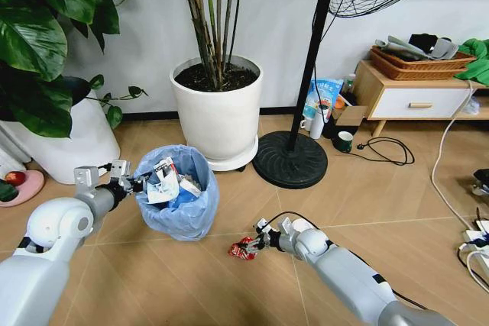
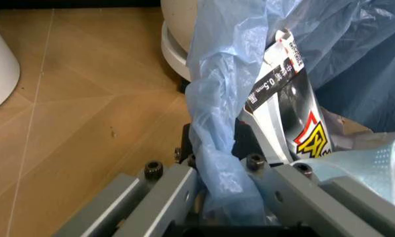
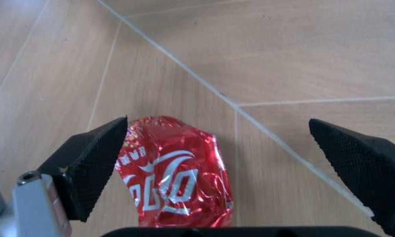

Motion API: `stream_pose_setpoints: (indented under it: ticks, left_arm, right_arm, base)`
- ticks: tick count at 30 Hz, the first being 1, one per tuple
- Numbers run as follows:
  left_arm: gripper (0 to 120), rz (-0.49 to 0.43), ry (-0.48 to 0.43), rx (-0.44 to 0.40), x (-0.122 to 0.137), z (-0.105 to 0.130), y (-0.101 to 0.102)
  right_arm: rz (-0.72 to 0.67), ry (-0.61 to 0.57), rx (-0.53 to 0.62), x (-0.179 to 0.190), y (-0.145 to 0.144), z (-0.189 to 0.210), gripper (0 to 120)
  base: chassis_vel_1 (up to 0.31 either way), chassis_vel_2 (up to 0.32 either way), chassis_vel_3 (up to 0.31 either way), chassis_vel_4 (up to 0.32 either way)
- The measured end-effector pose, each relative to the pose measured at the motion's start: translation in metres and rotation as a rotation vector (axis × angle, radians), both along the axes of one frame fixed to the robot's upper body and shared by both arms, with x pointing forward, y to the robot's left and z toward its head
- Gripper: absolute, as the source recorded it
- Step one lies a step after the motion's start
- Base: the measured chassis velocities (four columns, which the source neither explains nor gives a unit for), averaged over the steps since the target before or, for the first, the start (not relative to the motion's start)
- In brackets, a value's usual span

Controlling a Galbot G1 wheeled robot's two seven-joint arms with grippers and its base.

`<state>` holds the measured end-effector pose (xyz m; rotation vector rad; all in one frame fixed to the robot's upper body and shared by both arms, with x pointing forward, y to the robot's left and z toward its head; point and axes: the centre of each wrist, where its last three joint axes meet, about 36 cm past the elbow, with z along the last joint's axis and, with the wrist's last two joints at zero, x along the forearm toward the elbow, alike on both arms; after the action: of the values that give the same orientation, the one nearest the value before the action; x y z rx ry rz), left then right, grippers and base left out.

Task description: Pick up the trash bin and place the garbage on the floor into it.

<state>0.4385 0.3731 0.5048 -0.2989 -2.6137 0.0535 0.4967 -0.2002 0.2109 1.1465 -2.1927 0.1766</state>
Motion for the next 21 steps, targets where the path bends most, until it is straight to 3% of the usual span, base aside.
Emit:
stream_pose_setpoints:
  ticks: [10,21]
  left_arm:
    - [0,-0.002,-0.005,-0.002,0.003,0.001,0.002]
    - [0,-0.004,-0.008,0.0,0.004,0.002,0.003]
  right_arm:
    - [0.017,0.006,-0.024,0.0,0.01,-0.011,100]
    - [0.026,0.001,-0.053,0.0,0.011,-0.021,86]
  base:
    - [0.0,0.0,0.0,0.0]
    - [0.0,0.0,0.0,0.0]
